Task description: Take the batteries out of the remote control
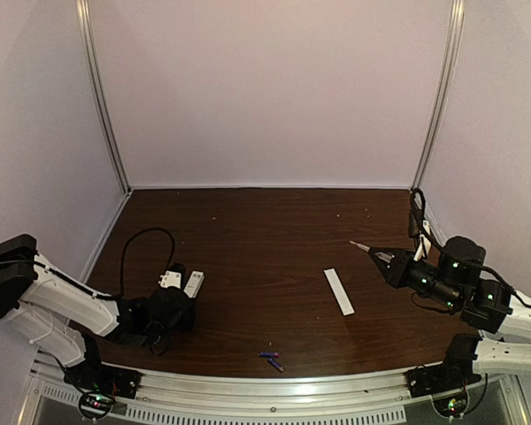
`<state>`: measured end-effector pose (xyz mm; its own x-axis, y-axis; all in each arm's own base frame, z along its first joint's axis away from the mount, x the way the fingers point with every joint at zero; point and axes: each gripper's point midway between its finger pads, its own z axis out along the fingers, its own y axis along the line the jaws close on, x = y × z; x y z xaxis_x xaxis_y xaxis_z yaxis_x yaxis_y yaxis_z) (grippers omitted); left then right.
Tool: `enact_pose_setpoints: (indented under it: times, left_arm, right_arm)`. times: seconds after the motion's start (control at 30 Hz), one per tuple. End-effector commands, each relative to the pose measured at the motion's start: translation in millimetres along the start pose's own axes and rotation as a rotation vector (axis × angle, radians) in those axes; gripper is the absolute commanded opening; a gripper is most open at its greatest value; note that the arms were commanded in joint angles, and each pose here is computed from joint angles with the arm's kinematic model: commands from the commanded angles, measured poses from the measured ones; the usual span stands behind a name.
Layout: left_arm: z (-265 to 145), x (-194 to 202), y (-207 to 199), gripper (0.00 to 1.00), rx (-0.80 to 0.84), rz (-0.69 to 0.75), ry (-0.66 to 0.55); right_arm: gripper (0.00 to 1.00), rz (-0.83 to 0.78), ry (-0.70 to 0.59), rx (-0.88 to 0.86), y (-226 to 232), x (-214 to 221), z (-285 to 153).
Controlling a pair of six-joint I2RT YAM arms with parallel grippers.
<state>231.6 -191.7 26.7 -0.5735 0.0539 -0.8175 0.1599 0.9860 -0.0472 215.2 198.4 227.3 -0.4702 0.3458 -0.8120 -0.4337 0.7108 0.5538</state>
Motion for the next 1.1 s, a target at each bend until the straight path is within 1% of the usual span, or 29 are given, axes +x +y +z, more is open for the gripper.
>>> enact_pose_setpoints:
  times: [0.0, 0.13, 0.2, 0.3, 0.4, 0.53, 0.63, 0.7, 0.87, 1.07]
  left_arm:
    - [1, 25, 17, 0.04, -0.038, -0.017, 0.076]
    - [2, 30, 17, 0.24, -0.035, -0.019, 0.092]
    - [2, 31, 17, 0.31, -0.034, -0.015, 0.097]
    - [0, 31, 18, 0.51, -0.033, -0.015, 0.094]
    - [-1, 27, 18, 0.65, -0.032, -0.008, 0.083]
    - [-5, 16, 17, 0.8, -0.04, 0.016, 0.07]
    - [-10, 5, 17, 0.87, -0.043, 0.046, 0.054]
    - [-14, -3, 16, 0.89, -0.038, 0.065, 0.037]
    - [-26, -28, 7, 0.89, 0.011, 0.093, -0.025]
    - [-41, -60, -13, 0.89, 0.11, 0.134, -0.116]
  right_arm:
    - [0.0, -0.015, -0.002, 0.011, -4, 4, -2]
    - [0.0, -0.017, 0.004, 0.011, -5, 6, -1]
    - [0.0, -0.017, 0.01, 0.01, -5, 7, -1]
    - [0.0, -0.021, 0.016, 0.012, -6, 9, 0]
    - [0.0, -0.025, 0.015, 0.016, -6, 9, 0]
    - [0.0, -0.023, 0.007, 0.011, -6, 7, -1]
    - [0.0, -0.022, -0.001, 0.011, -6, 6, -2]
    - [0.0, -0.022, -0.001, 0.015, -7, 6, -2]
    - [0.0, -0.02, 0.0, -0.002, -3, 7, 1]
    - [0.0, -0.016, 0.001, -0.011, -2, 6, 0]
